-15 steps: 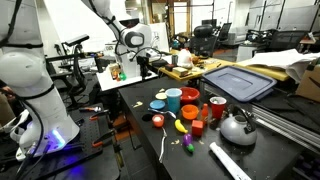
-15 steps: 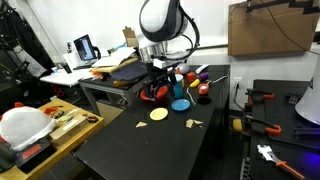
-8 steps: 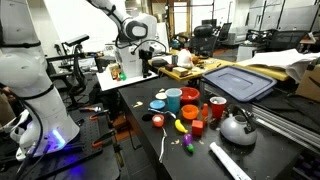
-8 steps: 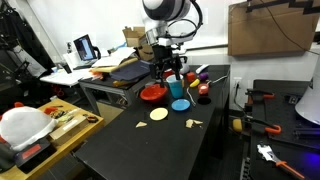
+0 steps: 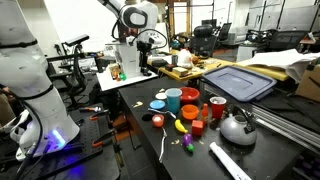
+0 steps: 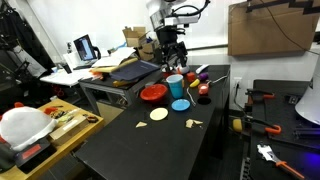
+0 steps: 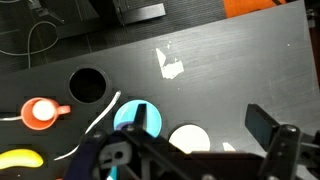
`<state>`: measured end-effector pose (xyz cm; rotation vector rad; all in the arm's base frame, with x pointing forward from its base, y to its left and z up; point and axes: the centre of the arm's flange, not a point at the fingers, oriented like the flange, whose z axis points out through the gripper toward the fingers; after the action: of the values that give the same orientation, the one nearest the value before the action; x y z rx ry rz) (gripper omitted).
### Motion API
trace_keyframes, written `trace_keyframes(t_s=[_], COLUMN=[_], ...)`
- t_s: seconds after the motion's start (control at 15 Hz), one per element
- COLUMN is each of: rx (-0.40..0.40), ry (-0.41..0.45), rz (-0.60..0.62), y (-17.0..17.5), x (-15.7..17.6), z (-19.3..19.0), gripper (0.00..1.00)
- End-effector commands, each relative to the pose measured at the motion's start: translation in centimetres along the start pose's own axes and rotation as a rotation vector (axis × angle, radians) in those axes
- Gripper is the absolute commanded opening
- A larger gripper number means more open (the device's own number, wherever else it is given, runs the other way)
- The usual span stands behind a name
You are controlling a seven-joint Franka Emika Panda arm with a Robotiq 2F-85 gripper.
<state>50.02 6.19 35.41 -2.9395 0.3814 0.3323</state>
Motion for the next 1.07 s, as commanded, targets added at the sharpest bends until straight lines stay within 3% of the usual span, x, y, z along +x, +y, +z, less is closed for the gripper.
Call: trace_keyframes(t_s=[0.0,0.4,1.0], rx=[0.008,-0.051,-0.121], ry=[-0.023,0.004,0.138], rz=[-0.061,-0.141,-0.205], y=[0.5,0.4,0.7], x=[-1.5,-2.4,-3.4], z=[-2.5,-4.8,-8.3], gripper=[1.00,1.00,1.00])
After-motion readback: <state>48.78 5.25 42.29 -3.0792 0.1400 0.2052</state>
